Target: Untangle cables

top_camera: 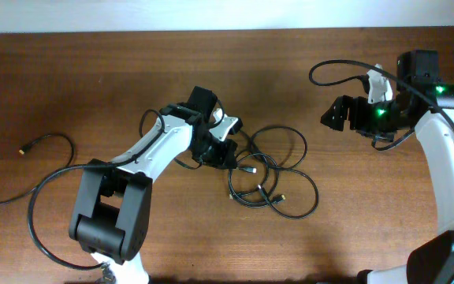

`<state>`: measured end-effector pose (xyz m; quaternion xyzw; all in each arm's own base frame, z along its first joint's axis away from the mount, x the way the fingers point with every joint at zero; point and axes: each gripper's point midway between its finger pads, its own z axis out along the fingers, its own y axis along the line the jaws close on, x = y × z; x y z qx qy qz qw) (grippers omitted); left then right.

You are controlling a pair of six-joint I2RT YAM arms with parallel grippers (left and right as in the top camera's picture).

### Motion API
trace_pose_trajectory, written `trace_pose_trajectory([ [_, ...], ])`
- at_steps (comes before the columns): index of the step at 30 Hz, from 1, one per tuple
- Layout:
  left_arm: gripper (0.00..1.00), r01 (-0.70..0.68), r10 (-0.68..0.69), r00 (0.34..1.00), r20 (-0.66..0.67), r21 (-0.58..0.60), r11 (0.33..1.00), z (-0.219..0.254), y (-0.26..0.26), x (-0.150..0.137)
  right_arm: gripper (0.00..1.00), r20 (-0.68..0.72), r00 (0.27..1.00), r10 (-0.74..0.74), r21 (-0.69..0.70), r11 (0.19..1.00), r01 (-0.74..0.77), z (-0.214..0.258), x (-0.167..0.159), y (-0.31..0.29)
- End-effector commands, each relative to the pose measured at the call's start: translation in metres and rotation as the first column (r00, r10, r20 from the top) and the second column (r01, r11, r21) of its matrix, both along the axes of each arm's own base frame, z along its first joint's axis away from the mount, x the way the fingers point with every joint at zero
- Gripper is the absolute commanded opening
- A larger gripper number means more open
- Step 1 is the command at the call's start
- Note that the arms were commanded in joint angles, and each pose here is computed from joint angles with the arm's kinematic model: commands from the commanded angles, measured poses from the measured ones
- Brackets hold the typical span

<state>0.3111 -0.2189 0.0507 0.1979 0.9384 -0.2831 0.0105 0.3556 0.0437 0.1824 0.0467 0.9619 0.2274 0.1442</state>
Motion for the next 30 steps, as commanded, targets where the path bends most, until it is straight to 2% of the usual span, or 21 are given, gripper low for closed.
trace_pose_trajectory([
  [1,0.0,0.002,-0.003,1.0,-0.01,-0.049,0.999,0.008,-0.003,0.001,0.99,0.004,1.0,0.01,-0.012,1.0,-0.01,0.0,-0.001,0.0],
  [3,0.0,0.032,-0.03,0.999,0.009,-0.19,0.981,0.038,-0.016,0.0,0.99,0.004,1.0,0.011,-0.013,1.0,-0.01,0.0,-0.001,0.0],
  [5,0.0,0.087,-0.052,0.992,0.113,-0.324,0.942,0.091,-0.027,0.008,0.99,0.004,1.0,0.01,-0.013,1.0,-0.01,0.0,-0.001,0.0],
  [7,0.0,0.124,-0.029,0.965,0.262,-0.355,0.927,0.145,-0.025,0.019,0.99,0.0,1.0,0.01,-0.011,1.0,-0.01,-0.001,-0.002,0.0],
  [10,0.0,0.196,-0.006,0.898,0.44,-0.388,0.9,0.215,-0.024,0.02,0.99,-0.009,1.0,0.012,-0.01,1.0,-0.012,-0.001,-0.004,0.0],
  [11,0.0,0.252,0.01,0.839,0.544,-0.404,0.879,0.256,-0.025,0.016,0.99,-0.01,1.0,0.015,-0.011,1.0,-0.015,-0.001,-0.005,0.001],
  [14,0.0,0.348,0.06,0.686,0.725,-0.399,0.848,0.323,-0.022,0.005,0.99,-0.012,1.0,0.015,-0.011,1.0,-0.015,-0.002,-0.005,0.001],
  [15,0.0,0.378,0.089,0.622,0.778,-0.398,0.836,0.348,-0.02,-0.002,0.99,-0.012,1.0,0.015,-0.011,1.0,-0.015,-0.002,-0.005,0.001],
  [17,0.0,0.41,0.128,0.548,0.827,-0.399,0.82,0.378,-0.016,-0.014,0.99,-0.012,1.0,0.015,-0.011,1.0,-0.015,-0.002,-0.005,0.001],
  [20,0.0,0.451,0.161,0.449,0.879,-0.378,0.808,0.408,-0.01,-0.029,0.99,-0.011,1.0,0.02,-0.007,1.0,-0.02,-0.001,-0.005,0.002],
  [21,0.0,0.448,0.167,0.436,0.884,-0.374,0.812,0.411,-0.009,-0.03,0.99,0.024,0.995,0.094,0.039,0.995,-0.095,0.004,-0.007,0.012],
  [23,0.0,0.399,0.177,0.437,0.882,-0.367,0.84,0.407,-0.004,-0.023,0.99,0.103,0.972,0.211,0.139,0.965,-0.224,0.017,-0.011,0.033],
  [26,0.0,0.288,0.185,0.472,0.862,-0.349,0.891,0.39,0.005,-0.01,0.99,0.177,0.945,0.274,0.23,0.922,-0.31,0.032,-0.014,0.05],
  [30,0.0,0.283,0.183,0.48,0.858,-0.349,0.893,0.388,0.006,-0.01,0.99,0.347,0.876,0.335,0.377,0.806,-0.457,0.065,-0.021,0.077],
])
